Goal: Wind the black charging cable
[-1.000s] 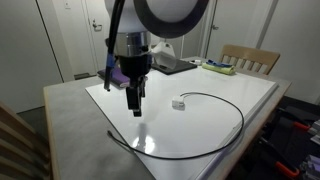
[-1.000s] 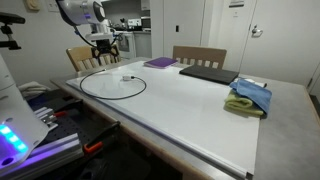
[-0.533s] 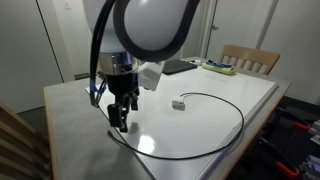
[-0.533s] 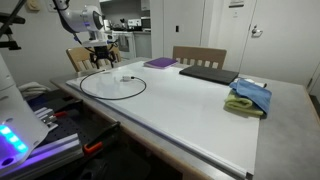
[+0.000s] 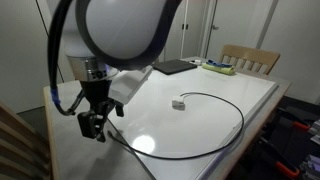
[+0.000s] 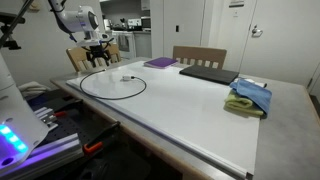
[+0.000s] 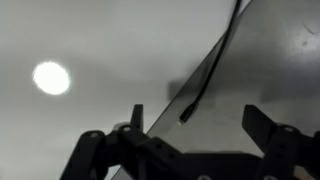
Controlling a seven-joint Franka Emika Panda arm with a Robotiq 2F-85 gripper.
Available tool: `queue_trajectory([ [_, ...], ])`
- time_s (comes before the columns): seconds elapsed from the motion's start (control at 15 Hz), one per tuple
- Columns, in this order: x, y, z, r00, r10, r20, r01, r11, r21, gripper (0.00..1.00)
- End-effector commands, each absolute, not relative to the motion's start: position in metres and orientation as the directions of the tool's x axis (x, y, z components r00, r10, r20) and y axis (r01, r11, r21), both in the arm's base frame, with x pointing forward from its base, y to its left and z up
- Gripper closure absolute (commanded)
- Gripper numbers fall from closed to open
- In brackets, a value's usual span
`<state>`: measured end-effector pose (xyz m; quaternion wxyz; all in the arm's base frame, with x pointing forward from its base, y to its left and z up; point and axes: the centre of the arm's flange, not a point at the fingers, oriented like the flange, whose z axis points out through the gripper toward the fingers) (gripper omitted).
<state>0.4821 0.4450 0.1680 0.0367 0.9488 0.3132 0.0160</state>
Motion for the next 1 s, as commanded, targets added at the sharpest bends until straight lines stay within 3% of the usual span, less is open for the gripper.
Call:
queue_trajectory([
  [0.0,0.48,0.458,0.162,0.837,0.545,0.039,0.54,-0.836,0.093,0.0],
  [0.47,0.481,0.457,0.157,0.89,0.431,0.148,0.435,-0.901,0.01,0.0],
  [0.93,0.481,0.452,0.148,0.919,0.373,0.124,0.381,-0.923,-0.05,0.0],
])
